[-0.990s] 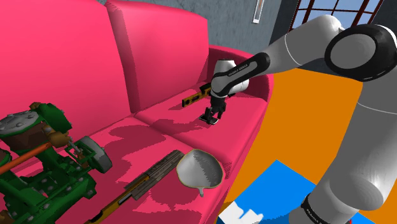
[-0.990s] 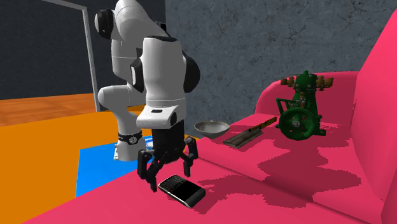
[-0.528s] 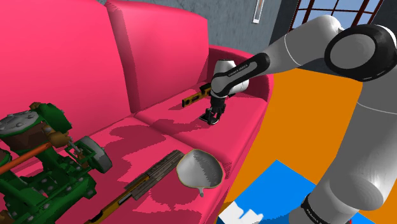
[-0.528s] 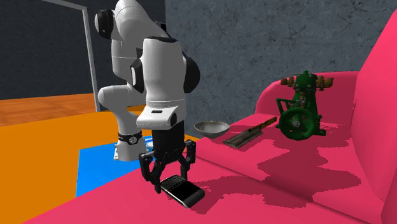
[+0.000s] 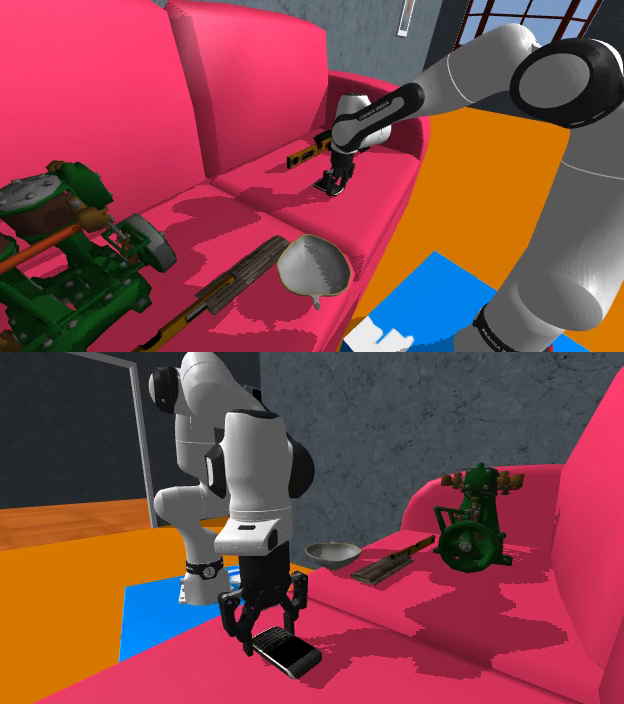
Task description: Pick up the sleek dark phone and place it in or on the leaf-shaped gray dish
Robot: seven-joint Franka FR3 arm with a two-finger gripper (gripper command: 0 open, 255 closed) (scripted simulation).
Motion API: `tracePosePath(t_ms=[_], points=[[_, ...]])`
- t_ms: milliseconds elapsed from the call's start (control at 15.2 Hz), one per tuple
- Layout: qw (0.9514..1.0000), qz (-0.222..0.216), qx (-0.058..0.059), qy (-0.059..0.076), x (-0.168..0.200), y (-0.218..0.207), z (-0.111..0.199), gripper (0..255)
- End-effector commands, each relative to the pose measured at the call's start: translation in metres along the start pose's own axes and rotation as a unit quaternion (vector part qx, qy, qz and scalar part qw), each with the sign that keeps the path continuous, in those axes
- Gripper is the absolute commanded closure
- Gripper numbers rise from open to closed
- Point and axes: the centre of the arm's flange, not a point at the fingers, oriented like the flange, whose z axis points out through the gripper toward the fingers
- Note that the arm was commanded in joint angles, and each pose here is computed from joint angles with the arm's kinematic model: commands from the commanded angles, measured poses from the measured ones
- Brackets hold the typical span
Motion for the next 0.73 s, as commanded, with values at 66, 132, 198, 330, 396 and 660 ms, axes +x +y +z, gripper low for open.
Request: tracePosePath(t_ms=[66,132,198,330,396,660], points=[[1.0000,0.000,0.000,0.000,0.000,0.000,-0.010,255],[1.0000,0.000,0.000,0.000,0.000,0.000,-0.016,255],[1.0000,0.000,0.000,0.000,0.000,0.000,-0.021,255],[1.0000,0.000,0.000,0.000,0.001,0.000,-0.031,255],[1.0000,0.000,0.000,0.000,0.001,-0.001,-0.037,255],[1.0000,0.000,0.000,0.000,0.001,-0.001,-0.058,255]])
